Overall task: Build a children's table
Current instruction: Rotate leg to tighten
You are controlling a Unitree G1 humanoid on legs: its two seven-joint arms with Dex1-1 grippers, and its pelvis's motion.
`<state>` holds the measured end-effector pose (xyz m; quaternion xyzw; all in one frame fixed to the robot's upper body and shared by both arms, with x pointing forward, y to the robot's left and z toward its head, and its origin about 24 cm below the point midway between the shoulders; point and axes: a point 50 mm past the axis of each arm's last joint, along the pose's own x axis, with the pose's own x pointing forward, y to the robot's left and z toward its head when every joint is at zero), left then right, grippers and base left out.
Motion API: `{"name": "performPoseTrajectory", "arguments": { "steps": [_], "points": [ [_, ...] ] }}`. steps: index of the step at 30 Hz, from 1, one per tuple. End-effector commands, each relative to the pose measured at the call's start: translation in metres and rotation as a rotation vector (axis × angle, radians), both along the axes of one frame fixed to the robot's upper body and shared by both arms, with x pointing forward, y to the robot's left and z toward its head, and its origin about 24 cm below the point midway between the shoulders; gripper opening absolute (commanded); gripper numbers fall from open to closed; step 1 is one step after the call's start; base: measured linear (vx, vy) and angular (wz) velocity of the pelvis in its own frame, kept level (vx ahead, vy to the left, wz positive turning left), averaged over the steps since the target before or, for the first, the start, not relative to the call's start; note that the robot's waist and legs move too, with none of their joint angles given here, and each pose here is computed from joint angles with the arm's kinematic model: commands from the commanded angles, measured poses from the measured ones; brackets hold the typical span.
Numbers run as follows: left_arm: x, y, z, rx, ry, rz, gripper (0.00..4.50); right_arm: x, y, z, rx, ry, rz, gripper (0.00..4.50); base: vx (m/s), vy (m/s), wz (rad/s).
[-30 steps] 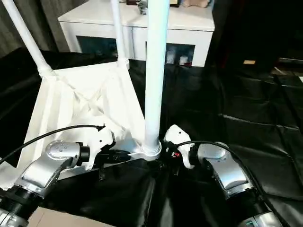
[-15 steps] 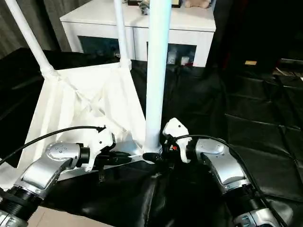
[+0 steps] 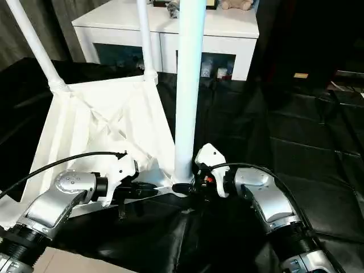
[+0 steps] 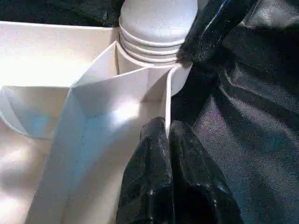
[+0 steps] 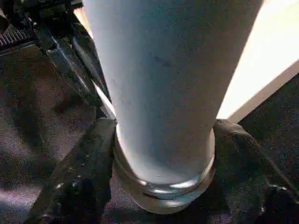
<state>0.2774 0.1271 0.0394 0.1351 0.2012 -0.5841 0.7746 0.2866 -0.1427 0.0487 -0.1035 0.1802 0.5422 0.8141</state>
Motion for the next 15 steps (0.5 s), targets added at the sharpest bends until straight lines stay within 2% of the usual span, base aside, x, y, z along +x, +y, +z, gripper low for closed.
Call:
{"name": "performPoseTrajectory", "arguments": {
  "steps": [1, 6, 7, 10, 12, 15],
  "points": [
    [-0.006, -0.002, -0.004, -0.011, 0.031, -0.020, 0.00, 0.000, 0.000, -0.002, -0.006, 0.013, -0.006, 2.76, 0.000, 0.000, 0.00],
    [0.009, -0.001, -0.011, 0.044, -0.003, 0.147, 0.00, 0.009, 0.007, -0.013, 0.017, 0.007, -0.210, 2.71, 0.000, 0.000, 0.00],
    [0.019, -0.002, -0.013, 0.066, -0.023, 0.242, 0.00, 0.014, 0.012, -0.017, 0.030, 0.004, -0.337, 2.71, 0.000, 0.000, 0.00],
    [0.035, -0.007, -0.015, 0.058, -0.042, 0.416, 0.00, 0.021, 0.020, -0.023, 0.057, 0.016, -0.581, 2.70, -0.052, -0.004, -0.02],
    [0.039, -0.010, -0.016, 0.052, -0.044, 0.463, 0.00, 0.022, 0.022, -0.025, 0.058, 0.027, -0.652, 2.70, 0.000, 0.000, 0.00],
    [0.048, -0.020, -0.017, 0.074, -0.073, 0.576, 0.00, 0.023, 0.033, -0.032, 0.004, -0.007, -0.794, 2.70, 0.000, 0.000, 0.00]
  ]
}}
